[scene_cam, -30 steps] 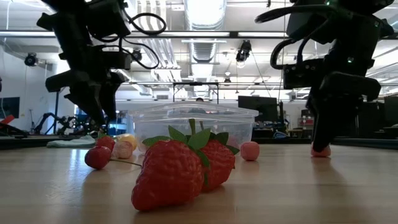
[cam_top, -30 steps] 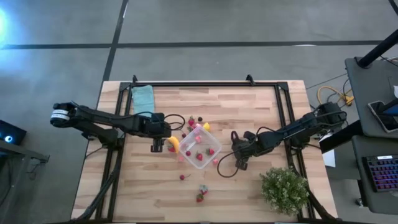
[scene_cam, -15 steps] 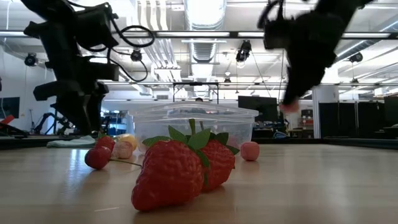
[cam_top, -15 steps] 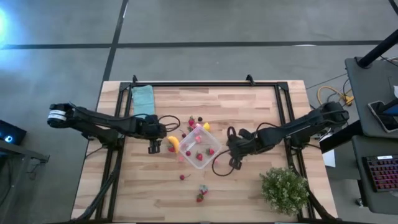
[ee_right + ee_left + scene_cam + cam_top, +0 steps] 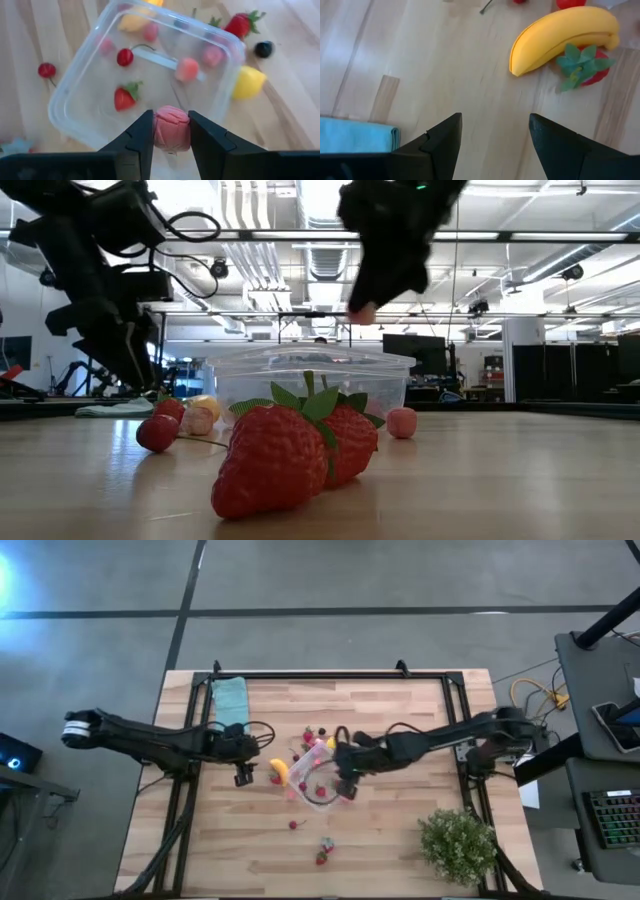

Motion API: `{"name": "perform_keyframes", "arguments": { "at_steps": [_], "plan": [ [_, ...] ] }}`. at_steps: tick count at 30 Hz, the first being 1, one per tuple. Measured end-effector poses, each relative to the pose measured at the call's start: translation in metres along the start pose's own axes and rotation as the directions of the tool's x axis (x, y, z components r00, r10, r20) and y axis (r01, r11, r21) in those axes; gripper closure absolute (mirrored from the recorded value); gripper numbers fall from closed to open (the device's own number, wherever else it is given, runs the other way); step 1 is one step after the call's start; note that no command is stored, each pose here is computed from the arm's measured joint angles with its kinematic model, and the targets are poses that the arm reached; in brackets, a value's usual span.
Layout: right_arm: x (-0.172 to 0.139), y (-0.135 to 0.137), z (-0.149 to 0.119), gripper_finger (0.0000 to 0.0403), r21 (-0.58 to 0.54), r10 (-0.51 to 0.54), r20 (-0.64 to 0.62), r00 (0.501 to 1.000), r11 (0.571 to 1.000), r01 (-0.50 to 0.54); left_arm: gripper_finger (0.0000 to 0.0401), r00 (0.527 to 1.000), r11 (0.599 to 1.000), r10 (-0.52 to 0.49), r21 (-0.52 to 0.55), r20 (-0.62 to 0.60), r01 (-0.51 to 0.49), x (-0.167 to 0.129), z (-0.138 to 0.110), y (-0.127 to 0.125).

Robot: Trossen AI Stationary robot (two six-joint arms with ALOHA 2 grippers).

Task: Pick and placing Produce into tupperware
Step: Put the pink peach into the transparent container, then put the red strawberry into the transparent container

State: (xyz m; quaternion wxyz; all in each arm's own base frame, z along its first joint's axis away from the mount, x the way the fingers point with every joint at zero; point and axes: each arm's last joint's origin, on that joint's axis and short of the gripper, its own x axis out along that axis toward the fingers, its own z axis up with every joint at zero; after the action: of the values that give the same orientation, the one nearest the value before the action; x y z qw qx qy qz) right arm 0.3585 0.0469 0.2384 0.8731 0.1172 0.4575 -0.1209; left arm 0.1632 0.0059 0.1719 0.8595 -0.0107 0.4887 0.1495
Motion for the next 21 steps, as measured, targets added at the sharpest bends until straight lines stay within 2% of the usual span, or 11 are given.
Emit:
{"name": "perform_keyframes", "arguments": {
  "at_steps": [7,12,17,21],
  "plan": [
    [0.018,0.015,0.022,0.0285,0.018,-0.053,-0.059,0.997,0.998,0.054,0.0184,0.997,1.0,-0.008,-0.024,0.083,0.01,-0.001,0.002,0.0],
    [0.019,0.02,0.027,0.0238,0.111,-0.084,-0.082,0.993,0.989,0.093,0.0184,0.991,0.999,-0.015,-0.033,0.132,0.019,-0.002,0.006,0.0],
    [0.011,0.026,0.027,0.0183,0.202,-0.142,-0.038,0.989,0.968,0.147,0.0184,0.992,1.0,-0.015,-0.024,0.127,0.018,-0.001,0.005,0.0],
    [-0.002,0.028,0.031,0.0154,0.244,-0.181,-0.02,0.983,0.953,0.18,0.0184,0.993,0.999,-0.036,-0.016,0.111,0.038,0.0,0.002,-0.001]
  ]
}}
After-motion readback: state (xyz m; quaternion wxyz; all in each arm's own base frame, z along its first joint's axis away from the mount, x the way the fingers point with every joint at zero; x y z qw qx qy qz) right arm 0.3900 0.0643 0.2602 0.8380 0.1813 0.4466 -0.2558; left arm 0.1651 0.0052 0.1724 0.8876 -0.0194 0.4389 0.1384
